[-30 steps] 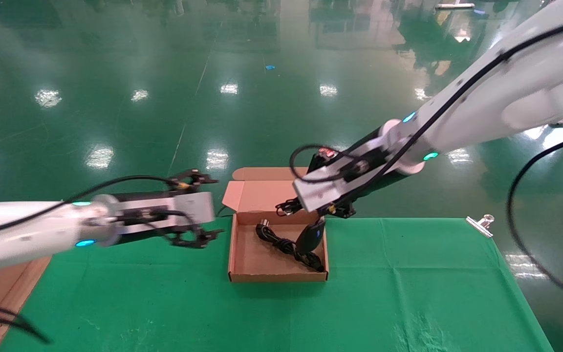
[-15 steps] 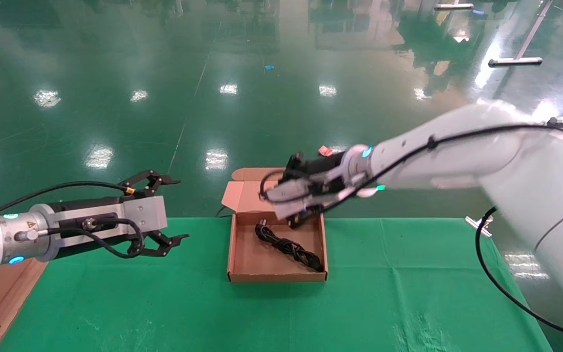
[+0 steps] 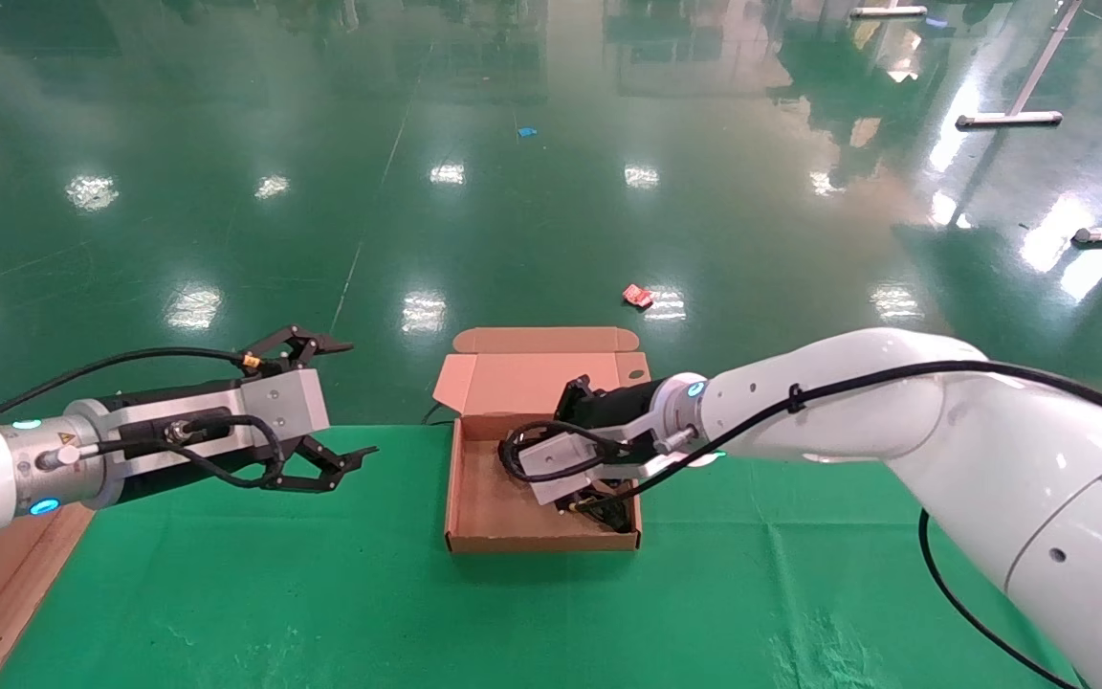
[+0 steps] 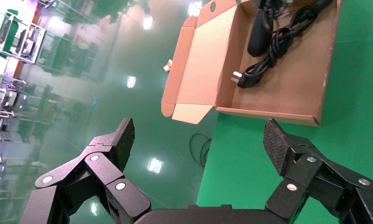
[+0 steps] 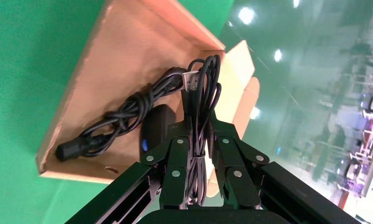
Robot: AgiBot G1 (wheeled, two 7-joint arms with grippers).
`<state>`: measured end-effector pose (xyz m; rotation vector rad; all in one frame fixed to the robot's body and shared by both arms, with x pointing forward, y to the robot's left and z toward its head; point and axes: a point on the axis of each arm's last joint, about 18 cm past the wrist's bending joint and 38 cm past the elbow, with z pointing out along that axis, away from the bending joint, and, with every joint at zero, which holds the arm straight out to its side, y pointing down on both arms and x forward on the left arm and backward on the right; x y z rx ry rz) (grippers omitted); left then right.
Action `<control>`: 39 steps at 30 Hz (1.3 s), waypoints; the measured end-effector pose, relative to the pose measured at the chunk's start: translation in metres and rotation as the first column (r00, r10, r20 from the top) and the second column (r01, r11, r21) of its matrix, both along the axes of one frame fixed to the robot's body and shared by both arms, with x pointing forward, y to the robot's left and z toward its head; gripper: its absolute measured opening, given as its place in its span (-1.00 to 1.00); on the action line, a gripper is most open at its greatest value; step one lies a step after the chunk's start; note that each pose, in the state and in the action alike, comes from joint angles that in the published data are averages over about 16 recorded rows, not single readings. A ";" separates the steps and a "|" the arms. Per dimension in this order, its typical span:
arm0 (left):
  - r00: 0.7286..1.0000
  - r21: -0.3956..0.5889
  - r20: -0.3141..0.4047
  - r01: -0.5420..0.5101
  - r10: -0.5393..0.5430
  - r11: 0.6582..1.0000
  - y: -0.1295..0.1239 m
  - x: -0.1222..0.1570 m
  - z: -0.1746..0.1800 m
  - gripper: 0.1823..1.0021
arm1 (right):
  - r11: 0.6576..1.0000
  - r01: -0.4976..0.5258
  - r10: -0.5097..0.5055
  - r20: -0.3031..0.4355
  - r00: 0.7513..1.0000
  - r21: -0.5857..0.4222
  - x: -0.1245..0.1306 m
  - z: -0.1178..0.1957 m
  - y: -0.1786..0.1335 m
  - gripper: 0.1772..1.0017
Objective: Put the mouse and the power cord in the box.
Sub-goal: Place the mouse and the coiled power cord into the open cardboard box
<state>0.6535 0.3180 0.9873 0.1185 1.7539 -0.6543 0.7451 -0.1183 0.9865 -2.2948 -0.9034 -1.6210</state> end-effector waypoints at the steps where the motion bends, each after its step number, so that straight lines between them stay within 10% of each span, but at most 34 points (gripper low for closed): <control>1: 1.000 0.000 0.000 0.000 0.000 1.000 0.000 0.000 0.000 1.00 | 1.000 0.001 -0.001 0.000 1.000 0.005 0.000 -0.001 0.001 -0.86; 17: 1.000 -0.003 0.000 0.002 -0.002 1.000 0.001 0.000 0.000 1.00 | 1.000 0.004 -0.004 -0.004 1.000 0.025 0.001 -0.006 0.003 -0.71; 28: 0.999 -0.028 -0.024 0.020 -0.021 0.999 -0.002 -0.003 -0.002 1.00 | 0.999 0.001 0.000 -0.026 1.000 0.049 -0.002 -0.007 -0.001 -0.25; 39: 0.986 -0.153 -0.119 0.102 -0.120 0.983 -0.011 -0.021 -0.008 1.00 | 0.964 -0.001 0.056 -0.199 0.979 0.265 -0.021 -0.029 -0.016 0.38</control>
